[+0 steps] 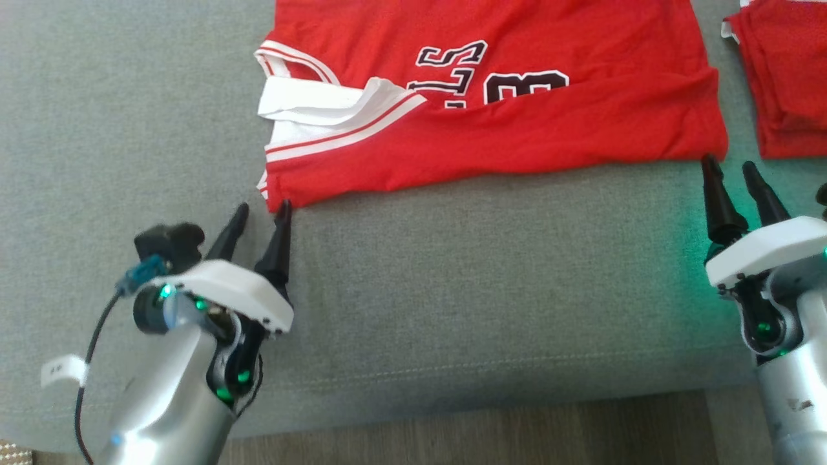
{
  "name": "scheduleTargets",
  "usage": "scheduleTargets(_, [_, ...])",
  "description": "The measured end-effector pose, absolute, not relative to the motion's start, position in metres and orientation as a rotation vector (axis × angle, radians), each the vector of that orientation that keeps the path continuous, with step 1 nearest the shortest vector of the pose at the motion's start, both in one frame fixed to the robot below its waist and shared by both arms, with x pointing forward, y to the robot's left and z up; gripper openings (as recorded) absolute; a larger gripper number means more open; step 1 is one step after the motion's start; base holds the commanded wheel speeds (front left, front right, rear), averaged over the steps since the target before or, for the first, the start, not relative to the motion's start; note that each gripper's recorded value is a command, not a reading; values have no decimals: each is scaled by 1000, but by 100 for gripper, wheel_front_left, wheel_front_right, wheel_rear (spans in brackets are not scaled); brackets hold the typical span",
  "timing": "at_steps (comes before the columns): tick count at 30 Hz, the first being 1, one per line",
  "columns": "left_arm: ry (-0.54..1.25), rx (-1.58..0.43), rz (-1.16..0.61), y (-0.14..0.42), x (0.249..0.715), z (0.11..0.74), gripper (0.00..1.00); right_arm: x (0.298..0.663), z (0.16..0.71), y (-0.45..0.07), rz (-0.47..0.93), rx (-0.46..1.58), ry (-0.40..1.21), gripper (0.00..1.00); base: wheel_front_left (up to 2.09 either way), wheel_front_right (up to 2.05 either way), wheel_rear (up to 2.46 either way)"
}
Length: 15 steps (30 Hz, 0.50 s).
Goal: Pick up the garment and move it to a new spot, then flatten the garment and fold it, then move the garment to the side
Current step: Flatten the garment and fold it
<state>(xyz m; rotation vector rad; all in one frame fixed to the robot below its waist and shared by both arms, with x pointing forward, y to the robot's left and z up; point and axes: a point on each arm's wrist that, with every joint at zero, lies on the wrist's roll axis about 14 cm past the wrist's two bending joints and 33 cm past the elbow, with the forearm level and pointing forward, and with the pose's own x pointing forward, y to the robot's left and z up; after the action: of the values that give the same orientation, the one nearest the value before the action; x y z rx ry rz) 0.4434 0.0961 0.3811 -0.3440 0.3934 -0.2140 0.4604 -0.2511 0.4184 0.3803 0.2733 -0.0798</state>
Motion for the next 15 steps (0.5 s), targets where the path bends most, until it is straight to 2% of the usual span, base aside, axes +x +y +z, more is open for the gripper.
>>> scheduleTargets(6, [425, -331, -210, 92, 455, 372, 100, 459, 412, -251, -92, 384, 295, 100, 0, 0, 0])
scheduleTargets(7, [444, -328, -214, 90, 455, 368, 60, 459, 412, -257, -105, 378, 300, 100, 0, 0, 0])
scheduleTargets(8, [455, -325, -214, 90, 456, 366, 44, 459, 412, -259, -110, 375, 304, 100, 0, 0, 0])
scheduleTargets(9, [462, -324, -212, 90, 457, 364, 35, 458, 411, -261, -119, 377, 311, 100, 0, 0, 0])
scheduleTargets(10, [463, -328, -212, 90, 457, 364, 9, 457, 409, -263, -130, 386, 320, 100, 0, 0, 0])
scheduleTargets(11, [465, -330, -217, 89, 457, 364, 0, 457, 406, -263, -139, 396, 331, 100, 0, 0, 0])
scheduleTargets(15, [461, -331, -224, 89, 457, 364, 0, 461, 400, -262, -155, 423, 359, 100, 0, 0, 0])
